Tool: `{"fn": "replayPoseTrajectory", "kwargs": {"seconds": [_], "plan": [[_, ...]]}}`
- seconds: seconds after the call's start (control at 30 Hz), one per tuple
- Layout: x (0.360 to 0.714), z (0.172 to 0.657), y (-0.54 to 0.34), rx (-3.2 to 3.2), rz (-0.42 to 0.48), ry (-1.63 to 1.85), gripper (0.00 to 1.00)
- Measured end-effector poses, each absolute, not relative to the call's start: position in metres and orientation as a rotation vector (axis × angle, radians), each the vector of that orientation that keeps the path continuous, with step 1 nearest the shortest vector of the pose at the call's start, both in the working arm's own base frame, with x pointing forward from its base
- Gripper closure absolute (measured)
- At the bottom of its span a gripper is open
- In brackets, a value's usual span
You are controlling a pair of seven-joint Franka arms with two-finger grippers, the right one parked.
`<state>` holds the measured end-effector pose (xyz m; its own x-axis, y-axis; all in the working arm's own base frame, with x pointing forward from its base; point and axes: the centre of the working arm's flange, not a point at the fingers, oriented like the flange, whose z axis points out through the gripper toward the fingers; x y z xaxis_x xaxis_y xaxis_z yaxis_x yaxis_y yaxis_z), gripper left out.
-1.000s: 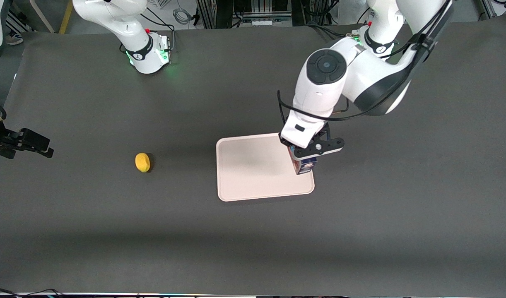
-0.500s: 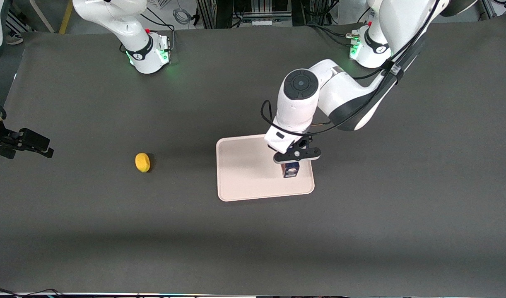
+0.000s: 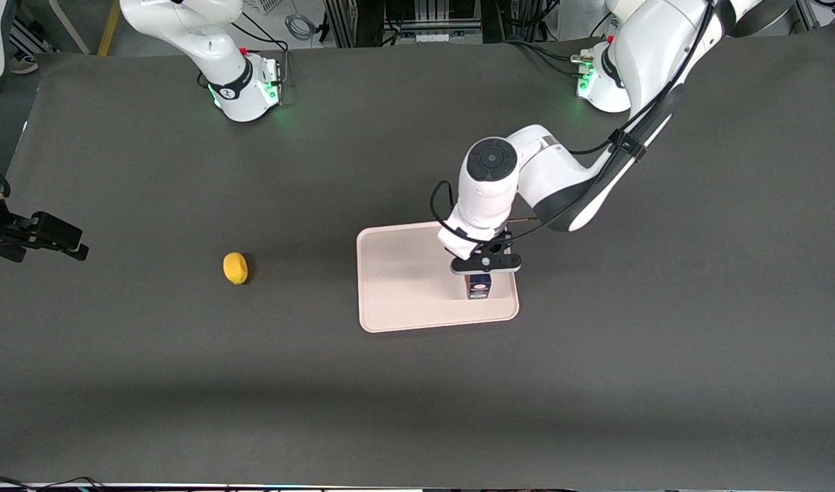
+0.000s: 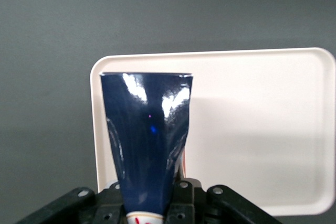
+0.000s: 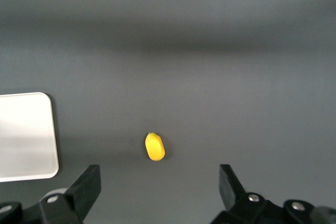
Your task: Place cookie box on tray
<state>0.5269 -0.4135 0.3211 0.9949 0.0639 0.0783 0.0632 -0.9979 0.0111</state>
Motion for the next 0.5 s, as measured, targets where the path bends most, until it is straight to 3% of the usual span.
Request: {"fn": "replayPoseTrajectory", "kwargs": {"seconds": [0.5], "plan": [[0.528, 0.268, -0.4, 3.167, 0.058, 0.191, 0.74]]}}
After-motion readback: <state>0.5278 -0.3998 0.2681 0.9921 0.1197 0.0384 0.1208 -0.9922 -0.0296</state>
